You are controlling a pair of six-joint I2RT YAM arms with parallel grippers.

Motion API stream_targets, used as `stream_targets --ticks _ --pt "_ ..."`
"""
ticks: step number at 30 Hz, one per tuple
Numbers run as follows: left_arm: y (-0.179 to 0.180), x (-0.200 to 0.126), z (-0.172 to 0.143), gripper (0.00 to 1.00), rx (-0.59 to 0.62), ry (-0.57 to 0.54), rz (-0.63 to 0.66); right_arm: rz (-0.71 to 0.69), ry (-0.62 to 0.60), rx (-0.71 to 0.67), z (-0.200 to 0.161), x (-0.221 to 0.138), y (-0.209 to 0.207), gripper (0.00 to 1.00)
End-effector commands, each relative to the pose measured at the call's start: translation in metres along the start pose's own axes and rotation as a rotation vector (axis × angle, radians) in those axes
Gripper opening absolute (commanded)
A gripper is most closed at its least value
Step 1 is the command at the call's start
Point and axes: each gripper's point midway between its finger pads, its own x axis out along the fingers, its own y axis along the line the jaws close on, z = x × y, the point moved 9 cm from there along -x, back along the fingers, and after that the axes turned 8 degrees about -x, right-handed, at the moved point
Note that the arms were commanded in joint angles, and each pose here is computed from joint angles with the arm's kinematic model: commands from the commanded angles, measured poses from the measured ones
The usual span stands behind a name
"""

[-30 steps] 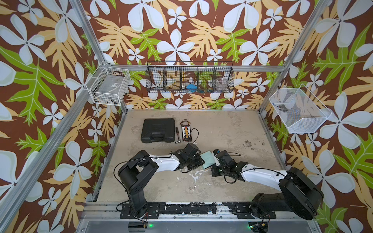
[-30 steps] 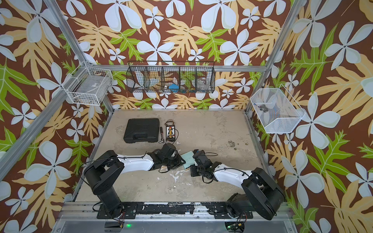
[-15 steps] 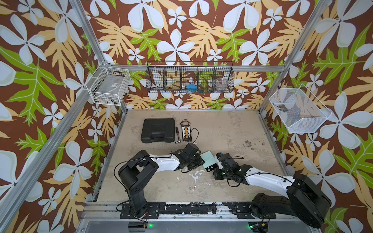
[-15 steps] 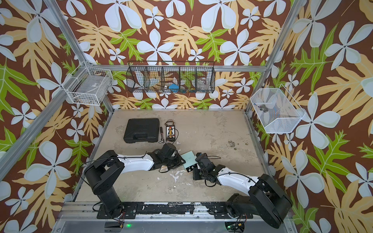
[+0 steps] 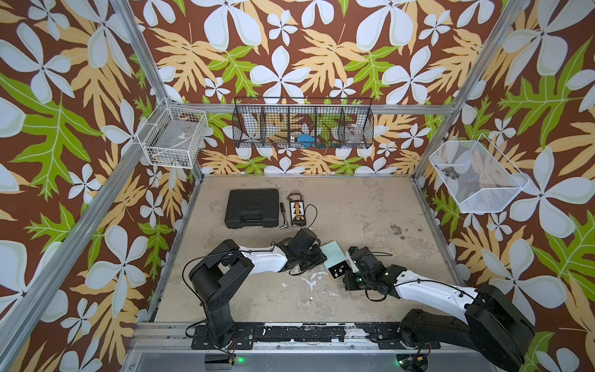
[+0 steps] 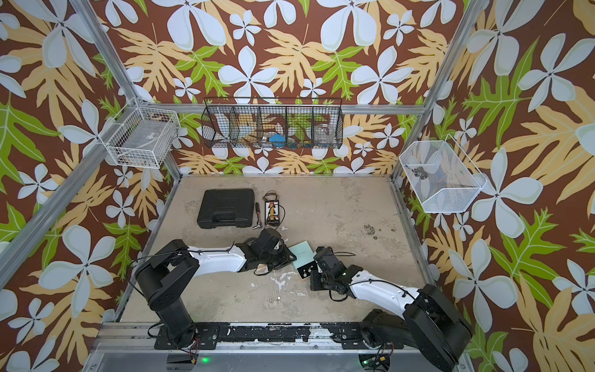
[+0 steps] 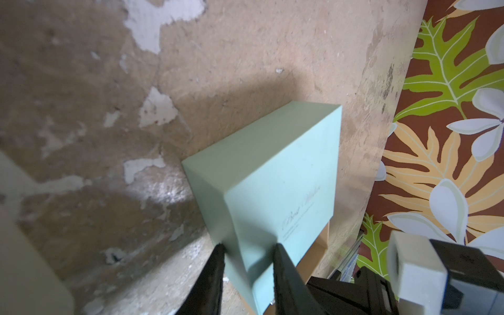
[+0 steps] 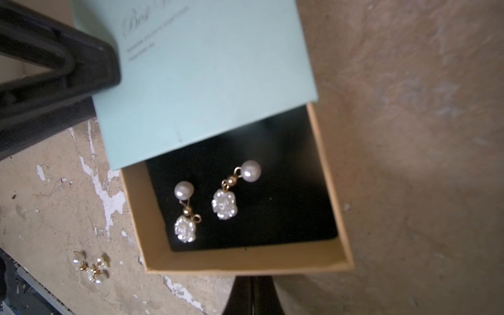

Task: Take out the earrings from the drawer-style jewelry box
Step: Open the drawer in the jewelry box.

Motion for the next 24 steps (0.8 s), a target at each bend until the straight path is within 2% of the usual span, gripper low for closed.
stream_targets --ticks 1,9,12,16,21,24 --pt "0.013 0.002 -0.001 0.32 -0.007 -0.003 0.076 -0.033 0.065 0.021 -0.012 -0.001 -0.005 0.0" --pt "0.012 0.001 -0.001 0.32 -0.004 -0.002 0.073 -0.038 0.079 0.029 -0.017 -0.002 -0.006 0.01" --pt "0.011 0.001 -0.001 0.32 0.0 0.002 0.064 -0.054 0.064 0.017 -0.011 -0.012 -0.002 0.21" --pt "0.008 0.0 -0.002 0.32 0.004 0.011 0.041 -0.088 0.034 0.01 -0.002 -0.037 0.004 0.33" --pt "0.006 0.0 -0.003 0.32 0.005 0.023 0.017 -0.139 -0.028 -0.044 0.018 -0.071 0.015 0.34" --pt "0.005 0.0 -0.003 0.32 0.008 0.022 0.008 -0.17 -0.027 -0.093 0.032 -0.078 0.024 0.32"
